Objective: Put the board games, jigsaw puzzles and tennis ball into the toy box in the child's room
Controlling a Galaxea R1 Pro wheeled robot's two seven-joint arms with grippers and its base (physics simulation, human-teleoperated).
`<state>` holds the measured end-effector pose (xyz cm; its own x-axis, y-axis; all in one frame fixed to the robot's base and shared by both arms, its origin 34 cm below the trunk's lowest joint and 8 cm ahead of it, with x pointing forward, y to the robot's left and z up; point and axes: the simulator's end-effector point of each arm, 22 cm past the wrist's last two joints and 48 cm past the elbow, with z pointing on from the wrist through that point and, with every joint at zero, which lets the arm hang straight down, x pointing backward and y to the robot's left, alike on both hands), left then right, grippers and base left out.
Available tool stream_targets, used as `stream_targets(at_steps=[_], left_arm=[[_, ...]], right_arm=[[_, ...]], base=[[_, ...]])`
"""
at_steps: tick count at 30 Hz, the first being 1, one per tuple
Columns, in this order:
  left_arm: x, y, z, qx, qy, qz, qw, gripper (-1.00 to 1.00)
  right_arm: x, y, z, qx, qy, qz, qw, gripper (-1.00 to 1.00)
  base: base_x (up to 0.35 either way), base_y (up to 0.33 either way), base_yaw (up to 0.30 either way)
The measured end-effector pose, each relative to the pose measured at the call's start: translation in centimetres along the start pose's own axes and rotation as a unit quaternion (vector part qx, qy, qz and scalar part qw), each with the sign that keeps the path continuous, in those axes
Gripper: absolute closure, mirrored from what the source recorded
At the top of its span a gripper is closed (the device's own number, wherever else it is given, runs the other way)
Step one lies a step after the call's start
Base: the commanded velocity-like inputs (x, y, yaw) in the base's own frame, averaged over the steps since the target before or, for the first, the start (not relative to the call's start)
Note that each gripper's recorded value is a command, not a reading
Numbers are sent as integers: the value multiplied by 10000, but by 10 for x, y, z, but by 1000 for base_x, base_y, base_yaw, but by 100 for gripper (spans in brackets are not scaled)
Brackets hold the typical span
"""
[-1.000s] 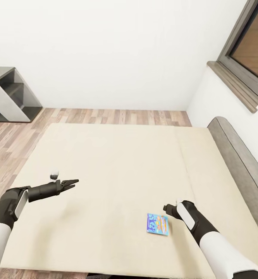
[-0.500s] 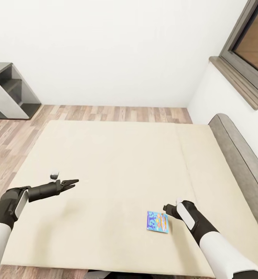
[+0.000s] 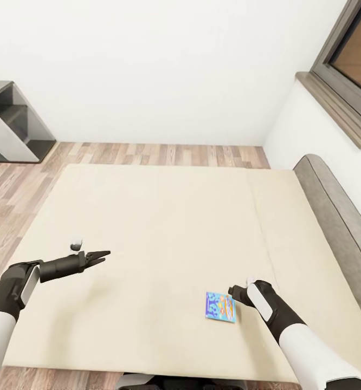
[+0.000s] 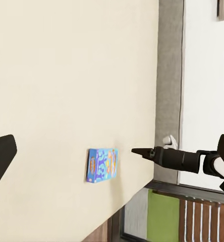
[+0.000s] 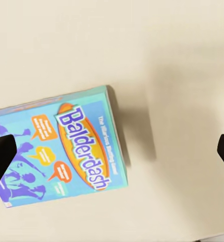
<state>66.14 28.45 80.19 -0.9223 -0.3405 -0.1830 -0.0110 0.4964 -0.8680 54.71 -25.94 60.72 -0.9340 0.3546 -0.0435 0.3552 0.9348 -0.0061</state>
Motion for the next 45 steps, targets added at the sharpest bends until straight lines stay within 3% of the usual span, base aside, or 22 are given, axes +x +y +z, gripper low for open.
stream_targets(at_steps=[45], left_arm=[[23, 35, 13, -115, 195, -275, 9994, -100]], right_arm=[[26, -9, 30, 125, 248, 25, 9996, -100]], base=[[0, 0, 0]])
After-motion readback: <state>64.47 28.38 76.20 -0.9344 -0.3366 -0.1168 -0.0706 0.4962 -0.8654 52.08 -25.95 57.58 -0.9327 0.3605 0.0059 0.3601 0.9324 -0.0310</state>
